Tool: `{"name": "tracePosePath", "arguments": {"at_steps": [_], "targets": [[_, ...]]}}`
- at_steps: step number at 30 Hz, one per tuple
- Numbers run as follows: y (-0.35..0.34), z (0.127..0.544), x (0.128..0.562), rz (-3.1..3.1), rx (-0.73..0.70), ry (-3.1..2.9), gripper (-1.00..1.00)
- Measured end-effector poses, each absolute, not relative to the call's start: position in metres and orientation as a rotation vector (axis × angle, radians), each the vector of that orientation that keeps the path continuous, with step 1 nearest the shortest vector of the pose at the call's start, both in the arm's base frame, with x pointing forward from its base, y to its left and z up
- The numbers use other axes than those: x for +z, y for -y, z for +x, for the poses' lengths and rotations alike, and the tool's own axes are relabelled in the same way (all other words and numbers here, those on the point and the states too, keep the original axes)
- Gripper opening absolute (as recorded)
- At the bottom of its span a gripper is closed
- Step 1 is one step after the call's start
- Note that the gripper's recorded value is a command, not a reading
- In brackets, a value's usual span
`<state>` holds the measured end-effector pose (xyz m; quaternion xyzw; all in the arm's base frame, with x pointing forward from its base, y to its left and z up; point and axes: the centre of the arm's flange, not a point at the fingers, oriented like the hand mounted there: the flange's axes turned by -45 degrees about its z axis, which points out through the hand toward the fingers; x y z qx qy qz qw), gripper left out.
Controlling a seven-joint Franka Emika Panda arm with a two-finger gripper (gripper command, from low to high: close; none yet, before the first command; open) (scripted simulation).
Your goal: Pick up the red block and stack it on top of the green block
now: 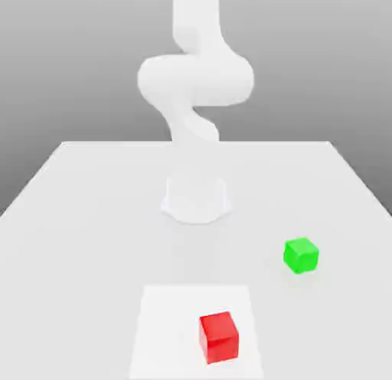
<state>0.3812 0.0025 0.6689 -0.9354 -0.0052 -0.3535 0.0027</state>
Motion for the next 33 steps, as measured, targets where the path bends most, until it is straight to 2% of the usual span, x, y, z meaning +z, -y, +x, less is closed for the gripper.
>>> {"name": "tracePosePath", "arguments": {"at_steps": [6,12,17,22,24,28,29,33], "targets": [[-0.011,0.446,0.555,-3.024,-0.827,0.111,0.0],[-0.021,0.476,0.435,-3.083,-0.546,0.205,0.0],[-0.029,0.477,0.333,-3.111,-0.308,0.286,0.0],[-0.035,0.456,0.236,-3.119,-0.068,0.365,0.0],[-0.035,0.45,0.205,-3.119,-0.017,0.38,0.0],[-0.035,0.448,0.155,-3.118,-0.001,0.385,0.0],[-0.035,0.447,0.148,-3.118,0.0,0.385,-1.0],[-0.035,0.447,0.148,-3.118,0.0,0.385,-1.0]]}}
